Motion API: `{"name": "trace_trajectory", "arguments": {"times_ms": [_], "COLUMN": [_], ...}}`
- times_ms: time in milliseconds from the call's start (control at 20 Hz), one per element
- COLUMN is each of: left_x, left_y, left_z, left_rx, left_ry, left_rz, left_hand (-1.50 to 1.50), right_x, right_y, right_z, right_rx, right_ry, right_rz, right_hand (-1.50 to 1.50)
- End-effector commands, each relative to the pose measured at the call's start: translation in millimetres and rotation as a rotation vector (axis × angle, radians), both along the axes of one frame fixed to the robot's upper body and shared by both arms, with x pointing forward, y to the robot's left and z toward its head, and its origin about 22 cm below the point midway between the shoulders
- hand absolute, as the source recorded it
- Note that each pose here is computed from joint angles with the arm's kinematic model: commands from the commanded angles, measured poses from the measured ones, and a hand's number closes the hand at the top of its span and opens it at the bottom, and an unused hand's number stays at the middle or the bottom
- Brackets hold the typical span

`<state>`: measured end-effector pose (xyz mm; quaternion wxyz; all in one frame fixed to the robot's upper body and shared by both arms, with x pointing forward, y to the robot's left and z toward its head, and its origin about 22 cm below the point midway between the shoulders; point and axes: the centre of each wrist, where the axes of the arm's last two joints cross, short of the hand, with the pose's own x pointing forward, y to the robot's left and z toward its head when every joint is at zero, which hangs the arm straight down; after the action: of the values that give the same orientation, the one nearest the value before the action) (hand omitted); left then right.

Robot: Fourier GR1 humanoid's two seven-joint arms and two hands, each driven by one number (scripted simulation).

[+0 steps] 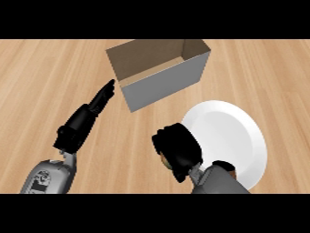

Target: Pick the squash from the plate and place it in the cardboard box

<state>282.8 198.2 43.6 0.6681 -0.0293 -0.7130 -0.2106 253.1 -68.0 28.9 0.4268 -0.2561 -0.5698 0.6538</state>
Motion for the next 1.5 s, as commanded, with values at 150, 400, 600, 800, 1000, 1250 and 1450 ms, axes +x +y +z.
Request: {"name": "trace_trajectory", "arguments": {"times_ms": [150,400,600,800,1000,1250,1450], "left_x": [-7.0,9.3,14.1,-3.2,-3.9,5.2,1.8], "left_y": [20,16,26,23,3,22,14], "left_z": [-10,-4,-8,-11,9,5,-6], "left_rx": [0.011,0.001,-0.004,0.022,-0.007,-0.001,0.004], "left_ry": [0.017,0.021,0.009,0.003,0.008,0.019,0.002], "left_rz": [0.037,0.047,0.051,0.045,0.044,0.035,0.043], "left_hand": [0.00,0.00,0.00,0.00,0.00,0.00,0.00], "right_x": [2,-20,-50,-77,-63,-78,-38], "right_y": [3,9,-26,-37,-43,-48,-47], "right_z": [21,76,122,161,189,208,215], "right_rx": [0.085,0.206,0.238,0.401,0.479,0.518,0.504], "right_ry": [-0.231,-0.294,-0.279,-0.308,-0.338,-0.315,-0.339], "right_rz": [0.183,0.182,0.256,0.257,0.166,0.068,0.017], "right_hand": [1.50,1.50,1.50,1.50,1.50,1.50,1.50]}}
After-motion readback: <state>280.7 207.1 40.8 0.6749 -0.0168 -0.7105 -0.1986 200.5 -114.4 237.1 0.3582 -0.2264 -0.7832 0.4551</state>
